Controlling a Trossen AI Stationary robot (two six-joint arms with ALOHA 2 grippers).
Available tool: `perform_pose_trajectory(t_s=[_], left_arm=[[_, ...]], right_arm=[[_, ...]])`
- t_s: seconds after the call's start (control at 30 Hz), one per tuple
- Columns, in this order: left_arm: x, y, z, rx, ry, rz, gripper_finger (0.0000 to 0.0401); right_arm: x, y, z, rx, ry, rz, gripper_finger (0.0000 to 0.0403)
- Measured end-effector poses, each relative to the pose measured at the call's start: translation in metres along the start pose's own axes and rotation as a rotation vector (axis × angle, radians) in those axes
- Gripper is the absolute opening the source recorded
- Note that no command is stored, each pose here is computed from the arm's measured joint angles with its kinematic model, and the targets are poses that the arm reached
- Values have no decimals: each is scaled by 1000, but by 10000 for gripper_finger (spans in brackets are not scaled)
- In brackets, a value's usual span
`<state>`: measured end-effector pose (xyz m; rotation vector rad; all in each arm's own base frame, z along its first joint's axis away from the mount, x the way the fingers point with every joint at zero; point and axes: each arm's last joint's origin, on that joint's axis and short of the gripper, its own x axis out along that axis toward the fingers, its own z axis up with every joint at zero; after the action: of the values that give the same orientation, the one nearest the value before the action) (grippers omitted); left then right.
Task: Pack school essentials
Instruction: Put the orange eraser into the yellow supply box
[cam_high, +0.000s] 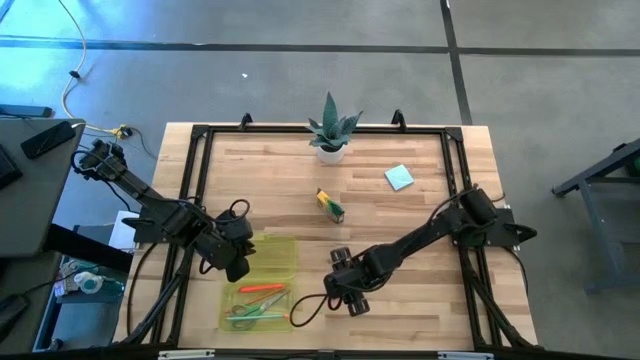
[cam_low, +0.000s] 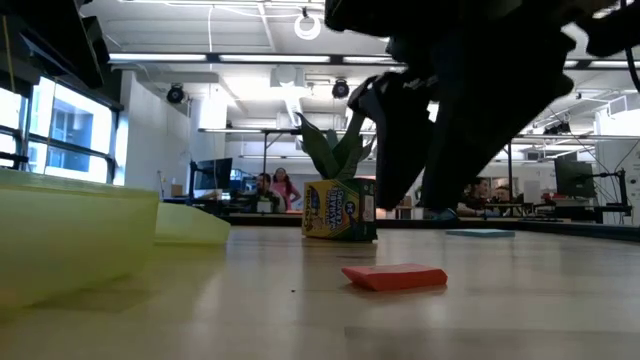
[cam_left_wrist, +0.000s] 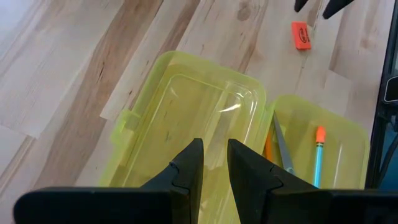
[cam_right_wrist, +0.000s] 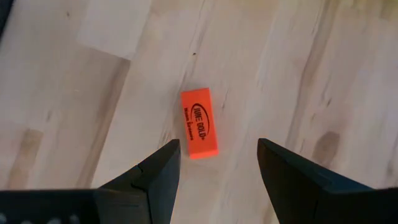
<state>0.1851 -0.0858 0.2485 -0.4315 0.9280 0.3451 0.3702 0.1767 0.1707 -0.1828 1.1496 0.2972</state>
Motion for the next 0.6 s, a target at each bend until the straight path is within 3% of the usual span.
perform_pose_trajectory(t_s=[0.6], left_arm=[[0, 0, 0, 0, -12, 8, 62]], right_arm=[[35, 3, -5, -5, 47, 71, 204]])
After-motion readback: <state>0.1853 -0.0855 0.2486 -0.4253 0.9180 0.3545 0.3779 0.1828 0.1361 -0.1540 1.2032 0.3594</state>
